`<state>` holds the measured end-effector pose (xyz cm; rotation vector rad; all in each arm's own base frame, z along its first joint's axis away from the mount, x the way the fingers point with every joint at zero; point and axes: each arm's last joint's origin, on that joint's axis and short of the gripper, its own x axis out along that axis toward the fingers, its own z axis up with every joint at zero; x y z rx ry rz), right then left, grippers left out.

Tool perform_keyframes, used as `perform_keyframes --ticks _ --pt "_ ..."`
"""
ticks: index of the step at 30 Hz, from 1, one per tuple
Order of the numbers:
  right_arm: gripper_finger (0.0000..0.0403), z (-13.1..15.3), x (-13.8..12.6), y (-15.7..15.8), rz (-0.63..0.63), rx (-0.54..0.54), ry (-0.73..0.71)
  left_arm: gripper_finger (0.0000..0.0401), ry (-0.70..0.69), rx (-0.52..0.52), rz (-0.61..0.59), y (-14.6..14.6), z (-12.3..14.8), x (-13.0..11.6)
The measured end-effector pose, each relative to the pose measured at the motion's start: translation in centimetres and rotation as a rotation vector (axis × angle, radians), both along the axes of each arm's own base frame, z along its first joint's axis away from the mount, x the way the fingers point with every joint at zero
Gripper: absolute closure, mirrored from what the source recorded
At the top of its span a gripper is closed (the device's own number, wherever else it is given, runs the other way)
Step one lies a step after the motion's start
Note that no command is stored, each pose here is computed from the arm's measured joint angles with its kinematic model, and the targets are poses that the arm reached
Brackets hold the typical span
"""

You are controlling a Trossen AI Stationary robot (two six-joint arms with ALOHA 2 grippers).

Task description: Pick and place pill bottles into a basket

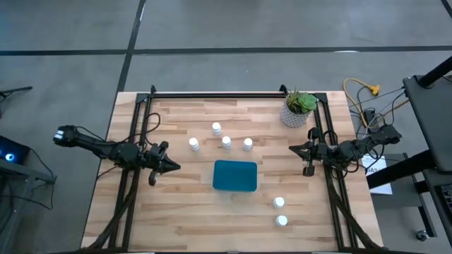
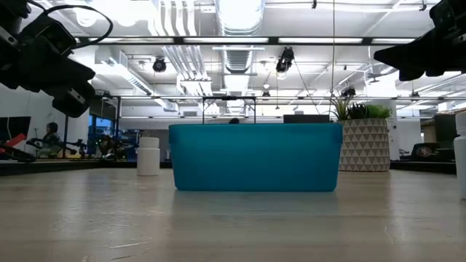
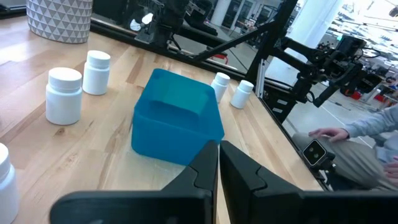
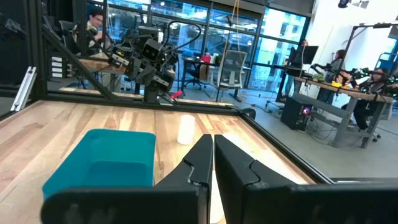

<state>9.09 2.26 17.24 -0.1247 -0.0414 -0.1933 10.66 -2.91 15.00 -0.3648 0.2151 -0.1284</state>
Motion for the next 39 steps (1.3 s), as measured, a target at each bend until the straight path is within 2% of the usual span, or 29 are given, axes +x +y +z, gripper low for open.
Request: perform_keyframes --ticks 33,36,39 --pt "0.0394 0.01 0.00 0.02 0.006 0.002 -0.001 0.0401 -0.006 -0.004 0.005 0.01 0.06 0.01" --pt "0.0394 0.01 0.00 0.02 0.011 0.070 -0.014 0.0401 -0.026 0.014 0.002 0.00 0.22 0.04" --pt "0.0394 0.01 0.00 0.02 0.019 0.218 -0.042 0.0401 -0.053 0.012 0.006 0.00 0.49 0.11"
